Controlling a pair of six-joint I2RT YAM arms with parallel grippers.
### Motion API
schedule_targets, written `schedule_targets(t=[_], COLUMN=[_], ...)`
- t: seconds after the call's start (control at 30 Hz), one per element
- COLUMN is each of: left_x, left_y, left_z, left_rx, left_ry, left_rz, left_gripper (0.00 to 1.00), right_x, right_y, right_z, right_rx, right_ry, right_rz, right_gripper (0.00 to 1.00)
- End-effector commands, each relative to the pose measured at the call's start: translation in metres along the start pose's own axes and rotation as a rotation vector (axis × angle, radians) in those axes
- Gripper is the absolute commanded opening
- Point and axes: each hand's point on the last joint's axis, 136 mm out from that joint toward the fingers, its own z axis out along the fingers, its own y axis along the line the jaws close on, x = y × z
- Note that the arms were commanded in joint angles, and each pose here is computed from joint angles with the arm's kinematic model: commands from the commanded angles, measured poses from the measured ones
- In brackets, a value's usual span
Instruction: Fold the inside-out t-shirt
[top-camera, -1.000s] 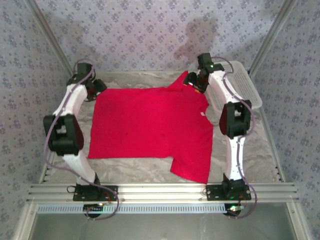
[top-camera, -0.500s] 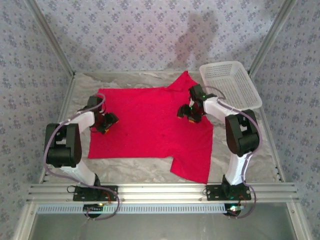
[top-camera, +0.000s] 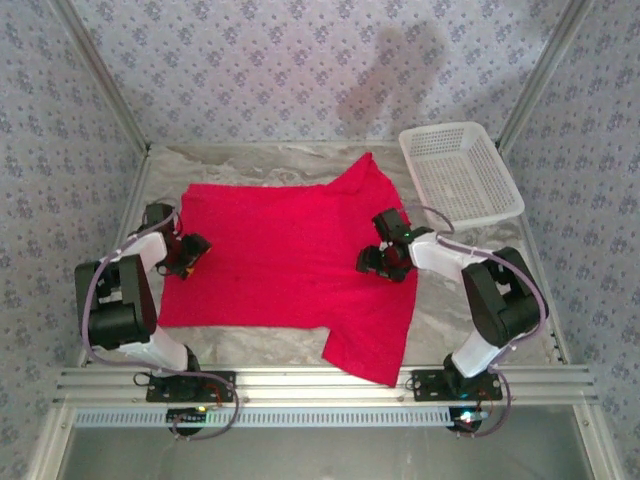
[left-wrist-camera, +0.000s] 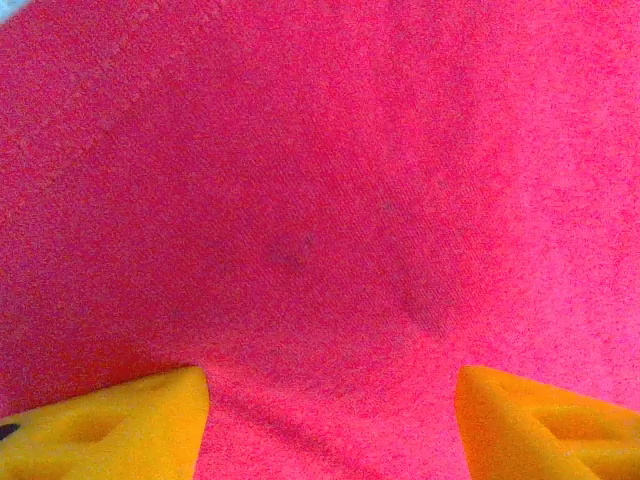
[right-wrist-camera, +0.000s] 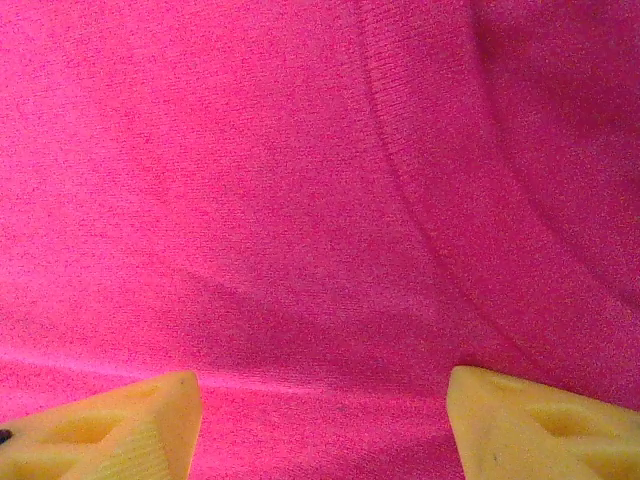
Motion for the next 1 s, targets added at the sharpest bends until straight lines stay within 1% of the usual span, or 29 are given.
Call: schedule_targets(t=[0.0, 0.1, 0.17, 0.3, 0.4, 0.53, 0.6, 0.63, 0.7, 0.8, 0.97], left_x=[-0.005, -0.007, -0.008, -0.007, -0.011, -0.012, -0.011, -0.010, -0.010, -0.009, -0.004], left_y=[-0.013, -0.027, -0.037, -0.054, -0.061, -0.067, -0.070, -0.072, -0.074, -0.076, -0.078], left_z=[-0.014, -0.027, -0.035, -0.048, -0.054, -0.052, -0.049, -0.047, -0.045, -0.038, -0.032], left_rx=[-0.001, -0.006, 0.006, 0.052, 0.085, 0.113, 0.123, 0.130, 0.134, 0.131, 0.131], left_ry=[-0.025, -0.062, -0.092, -0.169, -0.220, -0.231, -0.225, -0.222, -0.219, -0.196, -0.169], left_rz=[0.066, 0.120, 0.158, 0.224, 0.243, 0.242, 0.244, 0.248, 0.256, 0.263, 0.273], left_gripper=[0.66, 0.66, 0.66, 0.66, 0.66, 0.66, 0.66, 0.66, 0.66, 0.66, 0.64], right_x=[-0.036, -0.075, -0.098, -0.148, -0.185, -0.223, -0.238, -0.244, -0.251, -0.256, -0.261], right_y=[0.013, 0.040, 0.053, 0.068, 0.072, 0.074, 0.077, 0.078, 0.080, 0.080, 0.083], right_z=[-0.021, -0.031, -0.027, -0.001, 0.023, 0.047, 0.054, 0.055, 0.058, 0.061, 0.064], right_rx=[0.027, -0.020, -0.032, -0.054, -0.061, -0.061, -0.074, -0.082, -0.093, -0.095, -0.114], right_ry=[-0.078, -0.130, -0.148, -0.154, -0.165, -0.179, -0.194, -0.202, -0.213, -0.224, -0.226], right_rz=[-0.013, -0.016, -0.009, 0.023, 0.062, 0.095, 0.106, 0.109, 0.116, 0.132, 0.156], right_gripper=[0.68, 0.65, 0.64, 0.60, 0.58, 0.55, 0.51, 0.46, 0.40, 0.38, 0.13])
